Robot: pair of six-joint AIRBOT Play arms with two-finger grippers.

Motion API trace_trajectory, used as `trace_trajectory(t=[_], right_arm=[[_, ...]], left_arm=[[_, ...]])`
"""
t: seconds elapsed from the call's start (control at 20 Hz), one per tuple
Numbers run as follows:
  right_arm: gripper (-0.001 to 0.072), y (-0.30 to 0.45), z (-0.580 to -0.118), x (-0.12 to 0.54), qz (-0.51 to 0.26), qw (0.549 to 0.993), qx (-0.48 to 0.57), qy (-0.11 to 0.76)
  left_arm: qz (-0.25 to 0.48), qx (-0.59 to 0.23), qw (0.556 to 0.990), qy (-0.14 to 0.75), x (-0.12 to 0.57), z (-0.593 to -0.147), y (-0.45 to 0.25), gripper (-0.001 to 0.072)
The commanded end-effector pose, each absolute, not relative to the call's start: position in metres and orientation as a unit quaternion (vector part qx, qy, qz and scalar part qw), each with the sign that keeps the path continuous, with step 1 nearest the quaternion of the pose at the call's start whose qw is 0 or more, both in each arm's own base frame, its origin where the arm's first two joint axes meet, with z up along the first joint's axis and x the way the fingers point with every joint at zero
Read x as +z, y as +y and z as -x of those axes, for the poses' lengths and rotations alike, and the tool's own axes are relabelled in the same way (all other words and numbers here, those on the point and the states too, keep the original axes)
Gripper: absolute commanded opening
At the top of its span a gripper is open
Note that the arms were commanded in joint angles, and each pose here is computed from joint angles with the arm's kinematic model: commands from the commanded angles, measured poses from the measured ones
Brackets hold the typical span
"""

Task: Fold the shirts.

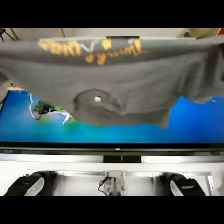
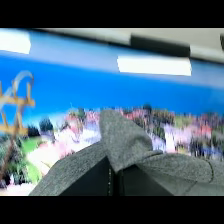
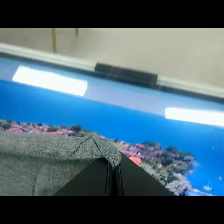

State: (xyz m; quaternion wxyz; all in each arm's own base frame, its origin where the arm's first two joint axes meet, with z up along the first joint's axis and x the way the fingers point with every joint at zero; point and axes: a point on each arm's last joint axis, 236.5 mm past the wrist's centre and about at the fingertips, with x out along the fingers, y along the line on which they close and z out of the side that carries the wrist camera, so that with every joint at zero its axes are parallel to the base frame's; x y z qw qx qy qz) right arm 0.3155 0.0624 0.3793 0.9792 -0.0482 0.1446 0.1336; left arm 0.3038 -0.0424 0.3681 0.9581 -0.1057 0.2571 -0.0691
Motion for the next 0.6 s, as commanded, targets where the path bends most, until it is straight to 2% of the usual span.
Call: trace_trajectory(t=[0.0,0.1,0.2,0.3,0.4,0.5,0.55], right_arm=[[0.0053,0.063,-0.387,0.347,0.027,0.977,0.126,0.171],[0.0053,0.060,-0.452,0.321,-0.020,0.980,0.107,0.164],[0.0053,0.065,-0.512,0.282,-0.116,0.974,0.097,0.168],[0.0053,0.084,-0.549,0.215,-0.221,0.942,0.103,0.231],[0.0054,0.124,-0.554,0.128,-0.278,0.887,0.128,0.344],[0.0080,0.156,-0.534,0.058,-0.268,0.839,0.148,0.450],[0.0169,0.165,-0.523,0.041,-0.256,0.823,0.159,0.481]], left_arm=[[0.115,-0.112,0.915,0.370,0.280,-0.320,-0.066,0.0032],[0.138,-0.126,0.888,0.420,0.230,-0.328,-0.077,0.0032],[0.176,-0.147,0.859,0.457,0.188,-0.332,-0.095,0.0032],[0.200,-0.176,0.837,0.478,0.155,-0.332,-0.111,0.0032],[0.230,-0.175,0.828,0.480,0.129,-0.338,-0.117,0.0032],[0.250,-0.160,0.828,0.476,0.110,-0.346,-0.115,0.0032],[0.244,-0.162,0.830,0.475,0.106,-0.347,-0.115,0.0032]])
